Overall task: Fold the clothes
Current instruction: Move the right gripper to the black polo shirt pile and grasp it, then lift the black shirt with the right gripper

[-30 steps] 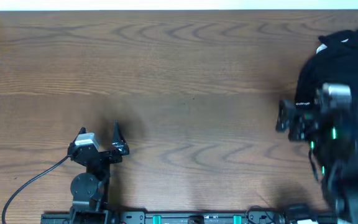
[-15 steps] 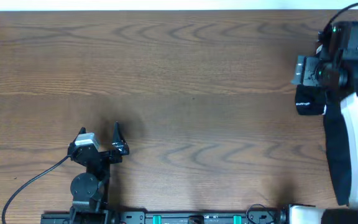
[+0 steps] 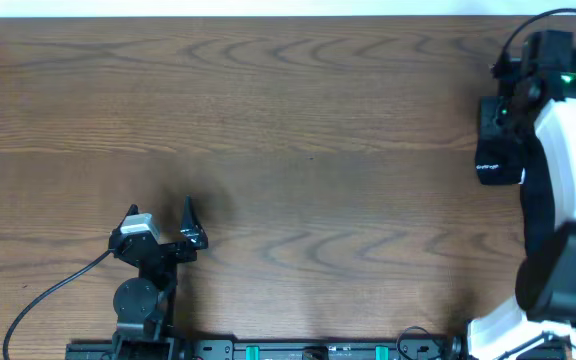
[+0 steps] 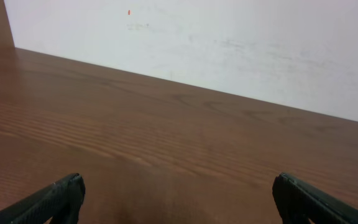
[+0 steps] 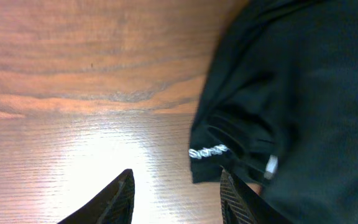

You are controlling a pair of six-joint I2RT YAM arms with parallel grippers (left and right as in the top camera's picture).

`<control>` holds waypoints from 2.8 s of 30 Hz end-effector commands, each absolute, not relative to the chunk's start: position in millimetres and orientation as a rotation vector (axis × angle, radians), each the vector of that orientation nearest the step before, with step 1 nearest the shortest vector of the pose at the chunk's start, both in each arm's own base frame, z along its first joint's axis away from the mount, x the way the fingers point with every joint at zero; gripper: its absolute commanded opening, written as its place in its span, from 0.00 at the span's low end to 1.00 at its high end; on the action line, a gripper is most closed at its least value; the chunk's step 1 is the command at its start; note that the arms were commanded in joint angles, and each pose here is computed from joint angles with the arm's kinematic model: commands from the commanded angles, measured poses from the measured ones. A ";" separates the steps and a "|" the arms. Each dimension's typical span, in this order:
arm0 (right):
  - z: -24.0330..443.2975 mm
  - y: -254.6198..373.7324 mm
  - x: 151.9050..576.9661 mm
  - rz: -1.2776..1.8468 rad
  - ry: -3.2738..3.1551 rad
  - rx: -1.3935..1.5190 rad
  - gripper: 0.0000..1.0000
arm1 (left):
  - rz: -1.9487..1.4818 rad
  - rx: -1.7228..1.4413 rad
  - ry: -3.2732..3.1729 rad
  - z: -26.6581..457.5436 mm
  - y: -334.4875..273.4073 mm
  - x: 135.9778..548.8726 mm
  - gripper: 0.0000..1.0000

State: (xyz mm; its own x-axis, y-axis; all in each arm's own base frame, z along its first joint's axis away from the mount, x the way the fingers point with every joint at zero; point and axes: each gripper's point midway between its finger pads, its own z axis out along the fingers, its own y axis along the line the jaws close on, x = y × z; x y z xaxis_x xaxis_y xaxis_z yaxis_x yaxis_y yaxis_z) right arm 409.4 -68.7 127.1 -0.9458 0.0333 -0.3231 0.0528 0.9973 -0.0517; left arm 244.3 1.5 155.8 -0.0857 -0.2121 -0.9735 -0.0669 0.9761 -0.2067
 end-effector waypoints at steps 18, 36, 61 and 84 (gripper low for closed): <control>48.5 -91.0 429.4 -0.098 2.918 0.073 0.87 | -0.097 -0.209 1.707 138.3 2.4 243.6 0.98; 21.7 -74.1 427.8 0.044 2.918 0.059 0.25 | -0.097 -0.208 1.707 138.3 2.4 243.6 0.98; 1.3 -132.6 388.8 -0.213 2.984 0.365 0.46 | -0.097 -0.208 1.707 138.3 2.4 243.6 0.98; -29.7 -105.1 377.5 -0.023 2.981 0.378 0.19 | -0.097 -0.208 1.707 138.3 2.4 243.6 0.98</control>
